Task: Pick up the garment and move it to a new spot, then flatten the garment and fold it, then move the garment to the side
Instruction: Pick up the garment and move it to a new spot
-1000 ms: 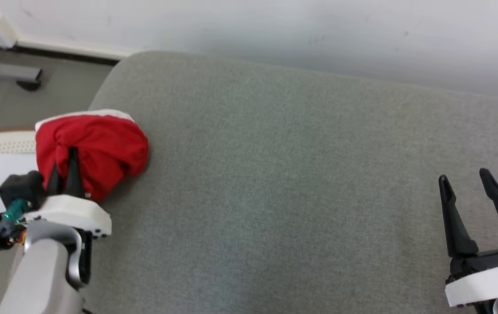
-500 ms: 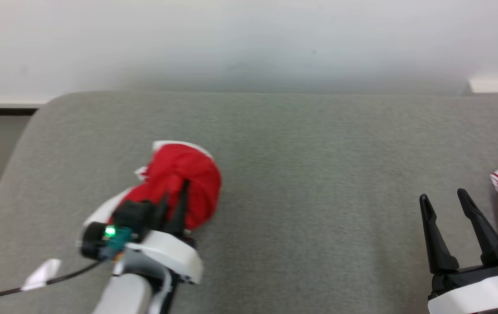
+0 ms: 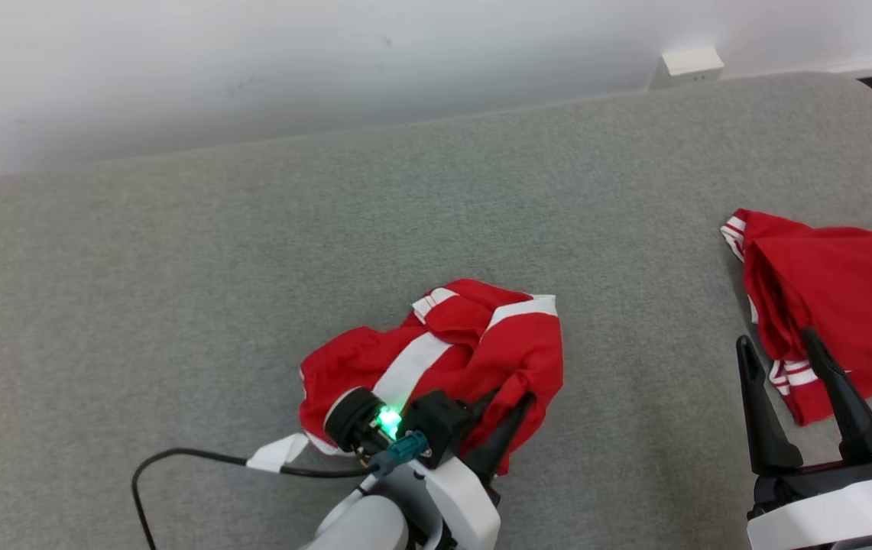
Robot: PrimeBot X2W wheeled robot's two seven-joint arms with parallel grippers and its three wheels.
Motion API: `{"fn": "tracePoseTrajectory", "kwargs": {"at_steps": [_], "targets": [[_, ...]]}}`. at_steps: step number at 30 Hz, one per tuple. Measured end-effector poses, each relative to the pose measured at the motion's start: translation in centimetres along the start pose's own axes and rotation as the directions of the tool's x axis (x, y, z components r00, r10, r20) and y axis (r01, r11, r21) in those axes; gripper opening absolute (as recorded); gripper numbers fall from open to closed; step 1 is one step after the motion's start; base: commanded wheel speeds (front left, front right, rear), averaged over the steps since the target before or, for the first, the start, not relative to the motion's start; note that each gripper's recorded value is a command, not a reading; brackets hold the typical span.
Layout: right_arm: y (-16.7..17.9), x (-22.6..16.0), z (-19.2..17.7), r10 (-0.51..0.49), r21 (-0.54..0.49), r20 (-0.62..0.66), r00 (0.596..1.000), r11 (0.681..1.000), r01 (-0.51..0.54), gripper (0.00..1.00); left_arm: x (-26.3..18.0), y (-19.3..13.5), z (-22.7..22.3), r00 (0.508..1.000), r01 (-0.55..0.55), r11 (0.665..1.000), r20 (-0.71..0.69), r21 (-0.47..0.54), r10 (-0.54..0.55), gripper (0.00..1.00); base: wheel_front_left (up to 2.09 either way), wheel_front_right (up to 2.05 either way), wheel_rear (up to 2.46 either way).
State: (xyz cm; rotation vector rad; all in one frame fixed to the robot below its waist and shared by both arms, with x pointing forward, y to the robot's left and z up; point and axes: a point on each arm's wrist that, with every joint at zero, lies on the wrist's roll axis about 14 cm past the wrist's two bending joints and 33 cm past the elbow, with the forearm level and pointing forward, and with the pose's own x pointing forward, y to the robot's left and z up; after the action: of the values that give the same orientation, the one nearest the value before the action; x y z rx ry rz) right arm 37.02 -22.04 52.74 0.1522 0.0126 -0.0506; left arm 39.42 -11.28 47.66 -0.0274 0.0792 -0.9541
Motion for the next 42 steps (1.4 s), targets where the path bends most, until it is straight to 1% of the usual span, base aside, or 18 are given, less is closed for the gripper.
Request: {"fn": "tracePoseTrajectory", "kwargs": {"at_steps": [1, 4, 9, 12, 14, 15, 17, 20, 22, 24, 26, 27, 29, 31, 34, 40, 42], "targets": [[-0.2, -0.1, -0.1, -0.008, -0.001, -0.004, 1.0, 1.0, 0.008, 1.0, 0.2, -0.1, -0.2, 1.0, 0.006, 1.0, 0.003, -0.007, -0.006, 1.0, 0.0, 0.0, 0.0], [-0.6, 0.0, -0.3, -0.019, -0.001, -0.006, 1.0, 1.0, 0.019, 1.0, 0.4, -0.3, 0.6, 0.999, 0.003, 1.0, 0.046, -0.02, -0.003, 1.0, 0.0, 0.0, 0.0], [0.3, 0.3, -0.1, 0.01, 0.004, 0.003, 1.0, 1.0, -0.01, 1.0, -0.4, 1.1, 3.7, 0.986, -0.076, 0.997, 0.148, -0.012, 0.077, 1.0, 0.0, 0.0, 0.0], [1.2, 0.6, 0.2, 0.039, 0.007, 0.012, 0.999, 0.999, -0.039, 1.0, -1.9, 3.5, 5.7, 0.962, -0.178, 0.984, 0.21, -0.012, 0.176, 1.0, 0.0, 0.0, 0.0], [1.9, 0.8, 0.3, 0.06, 0.008, 0.014, 0.998, 0.998, -0.06, 1.0, -3.7, 6.1, 6.4, 0.935, -0.273, 0.962, 0.234, -0.004, 0.266, 1.0, 0.0, 0.0, 0.0], [2.3, 0.9, 0.4, 0.072, 0.005, 0.016, 0.997, 0.997, -0.072, 1.0, -4.7, 7.3, 6.6, 0.92, -0.319, 0.948, 0.241, 0.001, 0.31, 1.0, 0.0, 0.0, 0.0], [3.0, 1.2, 0.5, 0.094, 0.007, 0.019, 0.995, 0.995, -0.095, 1.0, -7.0, 10.1, 6.9, 0.879, -0.422, 0.907, 0.25, 0.008, 0.406, 1.0, 0.0, 0.0, 0.0], [3.9, 1.5, 0.6, 0.12, 0.008, 0.021, 0.993, 0.993, -0.12, 1.0, -10.9, 14.1, 7.3, 0.801, -0.562, 0.827, 0.258, 0.011, 0.54, 1.0, 0.0, 0.0, 0.0], [4.2, 1.7, 0.6, 0.131, 0.007, 0.016, 0.991, 0.991, -0.131, 1.0, -13.3, 16.0, 7.4, 0.75, -0.633, 0.774, 0.258, 0.009, 0.609, 1.0, 0.0, 0.0, 0.0], [4.7, 1.8, 0.5, 0.145, 0.008, 0.014, 0.989, 0.989, -0.145, 1.0, -15.7, 17.5, 7.5, 0.701, -0.689, 0.724, 0.261, 0.01, 0.664, 1.0, 0.0, 0.0, 0.0], [5.2, 1.9, 0.4, 0.16, 0.008, 0.008, 0.987, 0.987, -0.16, 1.0, -17.9, 18.5, 7.5, 0.662, -0.731, 0.682, 0.26, 0.015, 0.703, 1.0, 0.0, 0.0, 0.0], [5.4, 1.8, 0.5, 0.166, 0.008, 0.01, 0.986, 0.986, -0.166, 1.0, -18.9, 18.9, 7.5, 0.646, -0.747, 0.664, 0.259, 0.022, 0.718, 1.0, 0.0, 0.0, 0.0], [5.6, 1.6, 0.5, 0.171, 0.009, 0.01, 0.985, 0.985, -0.171, 1.0, -20.4, 18.9, 7.2, 0.627, -0.766, 0.643, 0.253, 0.024, 0.737, 1.0, 0.0, 0.0, 0.0], [5.7, 1.2, 0.6, 0.174, 0.009, 0.005, 0.985, 0.985, -0.174, 1.0, -21.3, 18.6, 7.1, 0.62, -0.772, 0.635, 0.248, 0.025, 0.744, 1.0, 0.0, 0.0, 0.0], [5.3, 0.5, 0.7, 0.164, 0.003, 0.001, 0.986, 0.986, -0.164, 1.0, -22.2, 17.7, 7.1, 0.621, -0.772, 0.635, 0.244, 0.028, 0.745, 1.0, 0.0, 0.0, 0.0], [4.3, -1.2, 0.6, 0.138, 0.004, -0.011, 0.99, 0.99, -0.138, 1.0, -22.5, 15.5, 6.7, 0.65, -0.748, 0.663, 0.222, 0.021, 0.727, 1.0, 0.0, 0.0, 0.0], [4.2, -1.8, 0.5, 0.134, 0.004, -0.021, 0.991, 0.991, -0.134, 1.0, -22.7, 14.9, 6.5, 0.656, -0.744, 0.668, 0.21, 0.014, 0.725, 1.0, 0.0, 0.0, 0.0]]}}
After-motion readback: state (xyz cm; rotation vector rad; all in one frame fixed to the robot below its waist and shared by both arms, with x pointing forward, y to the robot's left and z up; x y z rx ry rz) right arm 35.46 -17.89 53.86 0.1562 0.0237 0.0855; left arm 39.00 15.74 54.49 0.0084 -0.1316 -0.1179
